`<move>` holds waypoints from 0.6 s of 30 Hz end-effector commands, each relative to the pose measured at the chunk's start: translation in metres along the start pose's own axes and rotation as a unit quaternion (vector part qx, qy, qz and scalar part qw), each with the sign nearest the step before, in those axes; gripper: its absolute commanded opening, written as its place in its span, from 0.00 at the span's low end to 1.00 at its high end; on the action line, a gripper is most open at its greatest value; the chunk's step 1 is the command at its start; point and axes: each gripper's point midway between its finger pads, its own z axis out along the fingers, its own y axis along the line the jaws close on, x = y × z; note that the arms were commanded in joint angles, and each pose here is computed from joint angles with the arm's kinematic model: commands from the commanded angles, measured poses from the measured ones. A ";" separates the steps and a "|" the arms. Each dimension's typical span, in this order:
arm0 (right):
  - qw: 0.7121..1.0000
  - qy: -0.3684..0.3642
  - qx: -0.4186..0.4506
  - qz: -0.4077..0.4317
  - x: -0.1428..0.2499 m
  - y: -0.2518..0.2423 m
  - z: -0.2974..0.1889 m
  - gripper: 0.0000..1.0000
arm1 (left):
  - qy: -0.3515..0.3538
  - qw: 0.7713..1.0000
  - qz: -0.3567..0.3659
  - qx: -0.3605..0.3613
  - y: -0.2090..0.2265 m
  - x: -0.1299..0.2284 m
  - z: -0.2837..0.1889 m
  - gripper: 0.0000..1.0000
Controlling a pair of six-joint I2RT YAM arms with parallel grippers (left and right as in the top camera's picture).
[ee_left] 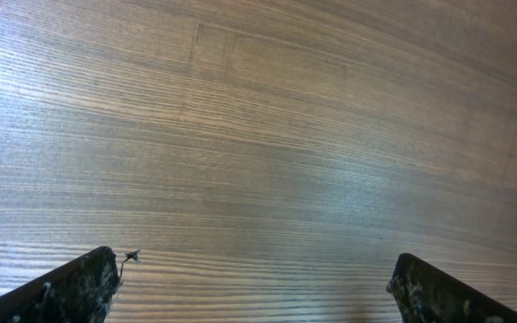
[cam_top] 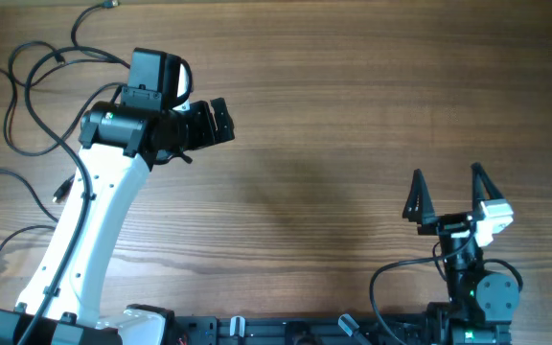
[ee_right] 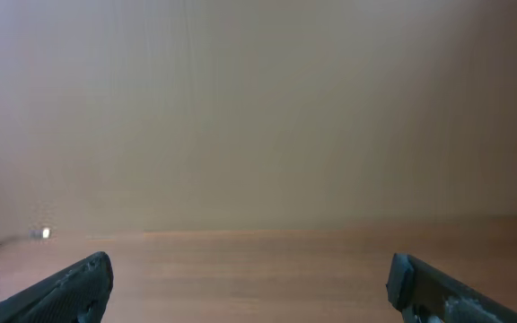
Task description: Untangle cables
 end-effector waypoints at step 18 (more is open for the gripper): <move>0.990 0.095 0.033 -0.094 0.046 -0.016 -0.006 1.00 | 0.003 1.000 0.007 -0.004 0.001 0.002 0.003 1.00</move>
